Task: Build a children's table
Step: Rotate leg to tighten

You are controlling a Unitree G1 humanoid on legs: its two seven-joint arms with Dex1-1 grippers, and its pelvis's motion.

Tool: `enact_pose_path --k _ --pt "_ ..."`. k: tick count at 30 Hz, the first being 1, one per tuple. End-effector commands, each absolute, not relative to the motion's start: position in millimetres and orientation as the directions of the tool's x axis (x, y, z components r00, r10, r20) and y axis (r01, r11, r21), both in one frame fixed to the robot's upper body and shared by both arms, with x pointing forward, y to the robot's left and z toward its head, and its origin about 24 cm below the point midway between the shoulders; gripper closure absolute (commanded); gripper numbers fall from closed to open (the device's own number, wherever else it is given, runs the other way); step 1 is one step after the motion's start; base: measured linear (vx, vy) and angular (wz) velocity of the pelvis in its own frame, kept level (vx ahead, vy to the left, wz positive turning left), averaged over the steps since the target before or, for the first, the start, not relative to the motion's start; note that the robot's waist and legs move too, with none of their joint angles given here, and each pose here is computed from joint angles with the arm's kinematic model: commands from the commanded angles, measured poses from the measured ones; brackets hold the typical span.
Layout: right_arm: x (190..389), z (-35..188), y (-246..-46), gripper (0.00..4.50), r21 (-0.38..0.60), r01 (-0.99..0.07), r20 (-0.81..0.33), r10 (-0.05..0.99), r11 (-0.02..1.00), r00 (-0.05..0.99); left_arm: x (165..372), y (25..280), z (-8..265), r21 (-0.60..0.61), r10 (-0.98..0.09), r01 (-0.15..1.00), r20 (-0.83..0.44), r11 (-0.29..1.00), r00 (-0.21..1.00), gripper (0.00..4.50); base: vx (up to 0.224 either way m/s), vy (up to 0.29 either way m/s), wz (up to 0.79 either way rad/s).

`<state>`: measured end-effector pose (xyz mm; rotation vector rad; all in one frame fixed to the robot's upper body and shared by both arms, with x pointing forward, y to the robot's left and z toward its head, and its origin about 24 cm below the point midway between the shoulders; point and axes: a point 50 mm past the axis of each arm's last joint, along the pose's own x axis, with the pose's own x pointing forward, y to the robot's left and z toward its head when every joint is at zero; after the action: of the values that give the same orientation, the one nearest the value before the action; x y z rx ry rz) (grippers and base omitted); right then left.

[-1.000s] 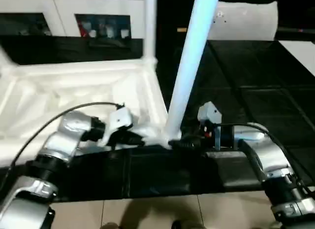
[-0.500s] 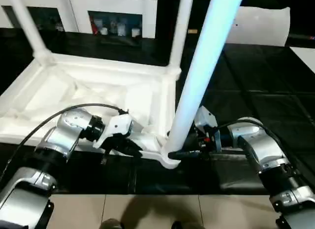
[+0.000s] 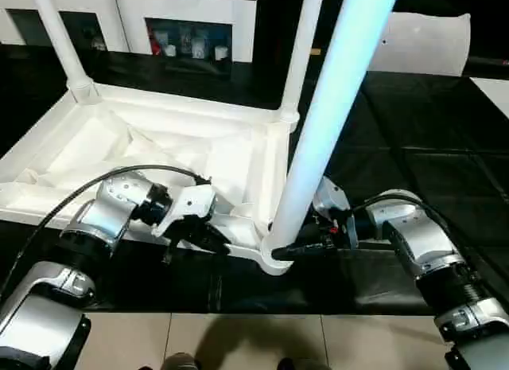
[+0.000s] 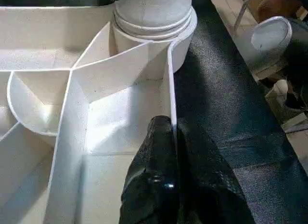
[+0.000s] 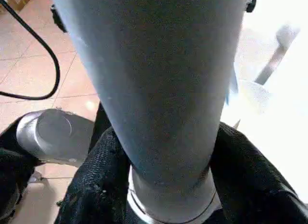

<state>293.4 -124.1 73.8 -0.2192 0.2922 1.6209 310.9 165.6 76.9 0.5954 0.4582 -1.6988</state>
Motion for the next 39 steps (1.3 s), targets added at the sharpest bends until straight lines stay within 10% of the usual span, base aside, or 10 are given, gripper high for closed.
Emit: enact_pose_path --k 1,9,12,16,25,33,39 --pt "293.0 77 -121.3 2.5 0.053 -0.994 -0.311 0.944 -0.098 -0.11 309 158 74 -0.002 -0.731 0.959 -0.647 -0.283 -0.217 4.5 0.0 0.0 0.0" --pt "290.1 70 -115.7 2.52 0.081 -0.997 -0.262 0.965 0.008 -0.014 313 158 68 0.023 -0.768 0.989 -0.632 -0.148 -0.1 4.5 0.0 0.0 0.0" --pt "297.9 55 -100.4 2.52 0.069 -0.953 -0.26 0.927 0.296 0.269 322 141 60 0.027 -0.823 0.994 -0.559 0.103 0.101 4.5 0.0 0.0 0.0" --pt "298.9 47 -86.5 2.54 0.096 -0.903 -0.268 0.885 0.419 0.382 327 127 57 0.037 -0.827 0.97 -0.516 0.239 0.223 4.5 -0.031 0.001 -0.02" --pt "305.1 60 -17.6 2.56 0.193 -0.731 -0.221 0.755 0.654 0.617 336 70 62 0.005 -0.778 0.849 -0.398 0.528 0.486 4.5 0.0 0.0 0.0" --pt "303.4 67 -22.1 1.63 0.202 -0.73 -0.172 0.757 0.653 0.63 330 69 67 0.043 -0.799 0.881 -0.401 0.472 0.448 4.5 0.0 0.0 0.0" --pt "307.5 72 -69.6 0.93 0.114 -0.736 -0.126 0.745 0.667 0.655 326 98 67 0.043 -0.807 0.922 -0.47 0.385 0.359 4.5 0.0 0.0 0.0"
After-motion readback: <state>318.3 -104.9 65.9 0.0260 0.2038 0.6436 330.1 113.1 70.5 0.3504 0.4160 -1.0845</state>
